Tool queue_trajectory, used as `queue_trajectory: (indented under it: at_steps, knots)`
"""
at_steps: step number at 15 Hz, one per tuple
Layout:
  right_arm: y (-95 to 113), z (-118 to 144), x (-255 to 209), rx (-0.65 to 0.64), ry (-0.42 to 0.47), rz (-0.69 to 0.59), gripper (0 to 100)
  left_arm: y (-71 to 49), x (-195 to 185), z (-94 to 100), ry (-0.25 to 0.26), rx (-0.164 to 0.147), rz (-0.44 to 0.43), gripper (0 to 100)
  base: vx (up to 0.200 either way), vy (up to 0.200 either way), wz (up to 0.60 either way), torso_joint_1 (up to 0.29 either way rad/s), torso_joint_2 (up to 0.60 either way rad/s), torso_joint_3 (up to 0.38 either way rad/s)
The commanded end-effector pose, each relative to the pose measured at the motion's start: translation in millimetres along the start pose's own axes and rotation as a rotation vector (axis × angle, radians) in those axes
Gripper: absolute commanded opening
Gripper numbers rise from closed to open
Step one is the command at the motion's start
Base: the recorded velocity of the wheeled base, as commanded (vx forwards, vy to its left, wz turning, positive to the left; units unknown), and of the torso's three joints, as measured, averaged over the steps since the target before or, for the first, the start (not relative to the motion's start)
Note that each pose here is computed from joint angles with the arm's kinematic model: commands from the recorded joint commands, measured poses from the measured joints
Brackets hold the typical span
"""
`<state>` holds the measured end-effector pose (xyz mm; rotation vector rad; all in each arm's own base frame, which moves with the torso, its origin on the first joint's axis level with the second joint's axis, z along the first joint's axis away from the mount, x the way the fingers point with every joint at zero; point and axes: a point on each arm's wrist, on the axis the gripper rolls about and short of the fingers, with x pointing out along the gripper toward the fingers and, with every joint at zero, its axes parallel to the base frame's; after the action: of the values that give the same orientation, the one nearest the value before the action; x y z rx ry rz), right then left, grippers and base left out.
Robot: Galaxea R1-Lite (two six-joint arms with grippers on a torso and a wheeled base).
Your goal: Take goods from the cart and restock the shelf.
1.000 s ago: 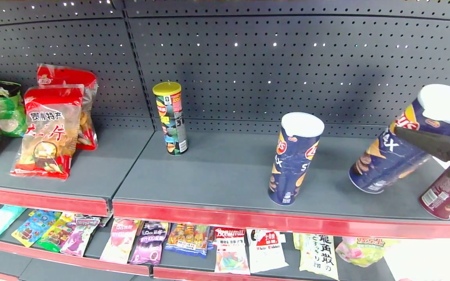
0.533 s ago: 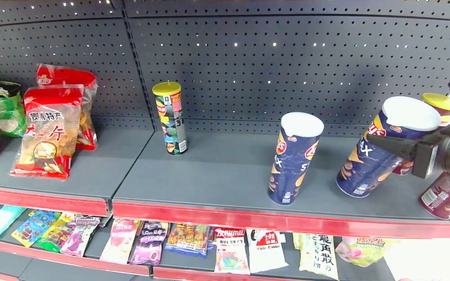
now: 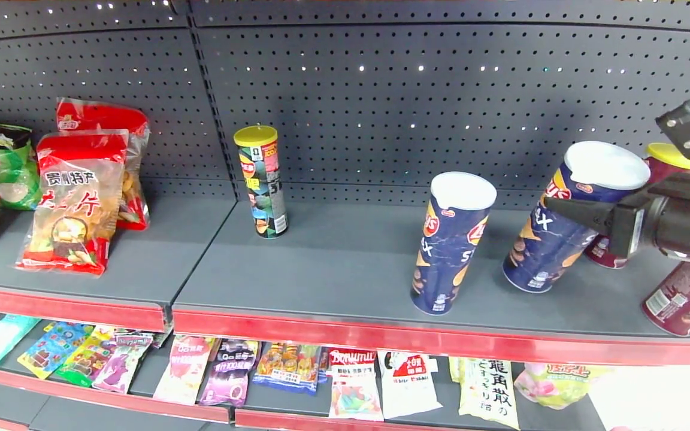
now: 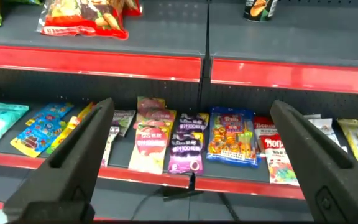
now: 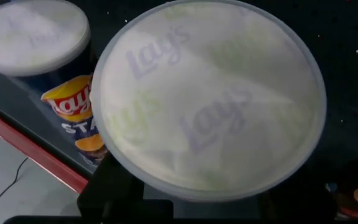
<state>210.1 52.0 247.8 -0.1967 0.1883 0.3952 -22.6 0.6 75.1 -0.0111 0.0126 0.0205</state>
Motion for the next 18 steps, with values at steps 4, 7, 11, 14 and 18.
queue_trajectory:
  at_steps: [4, 7, 11, 14, 18]
  knots:
    - [-8, 12, 54, 0.003, 0.017, 0.059, 0, 0.0, 0, -0.1, -0.002, 0.004, -0.002, 100, 0.000, 0.000, 0.00, 0.000, 0.00, 0.000]
    - [-17, 10, 84, 0.003, -0.001, 0.092, 0, 0.0, 0, -0.1, -0.002, 0.004, -0.002, 100, 0.000, 0.000, 0.00, 0.000, 0.00, 0.000]
    - [-18, 10, 104, 0.007, -0.017, 0.179, 0, 0.0, 0, -0.1, -0.002, 0.004, -0.002, 100, 0.000, 0.000, 0.00, 0.000, 0.00, 0.000]
    - [-17, 6, 117, 0.009, -0.004, 0.204, 0, 0.0, 0, -0.1, -0.002, 0.004, -0.002, 100, 0.000, 0.000, 0.00, 0.000, 0.00, 0.000]
    - [-19, 7, 130, 0.008, -0.010, 0.221, 0, 0.0, 0, -0.1, -0.002, 0.005, -0.002, 100, 0.000, 0.000, 0.00, 0.000, 0.00, 0.000]
